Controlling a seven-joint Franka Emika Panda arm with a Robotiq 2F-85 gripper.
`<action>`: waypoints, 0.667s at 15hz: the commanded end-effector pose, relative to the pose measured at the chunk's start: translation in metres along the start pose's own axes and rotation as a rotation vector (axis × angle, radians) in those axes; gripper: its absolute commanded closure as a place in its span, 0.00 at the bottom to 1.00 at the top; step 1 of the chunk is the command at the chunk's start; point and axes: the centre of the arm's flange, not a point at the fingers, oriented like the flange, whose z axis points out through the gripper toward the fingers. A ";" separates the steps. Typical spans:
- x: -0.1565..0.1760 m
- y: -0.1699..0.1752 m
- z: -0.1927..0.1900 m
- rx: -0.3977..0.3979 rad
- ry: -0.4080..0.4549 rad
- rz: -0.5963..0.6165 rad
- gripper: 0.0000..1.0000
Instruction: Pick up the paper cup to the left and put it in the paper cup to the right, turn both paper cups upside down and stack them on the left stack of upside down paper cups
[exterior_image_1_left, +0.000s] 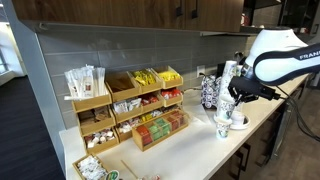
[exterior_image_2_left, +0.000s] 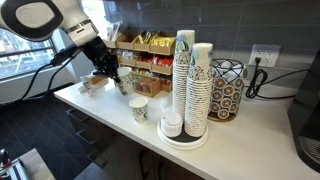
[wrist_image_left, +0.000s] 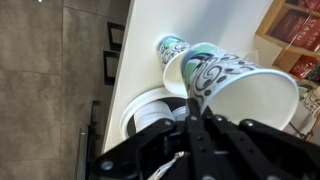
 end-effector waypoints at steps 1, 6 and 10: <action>0.019 -0.010 0.022 0.000 0.031 0.090 0.96; 0.028 -0.013 0.051 -0.037 0.045 0.124 0.96; 0.029 -0.014 0.066 -0.078 0.034 0.111 0.96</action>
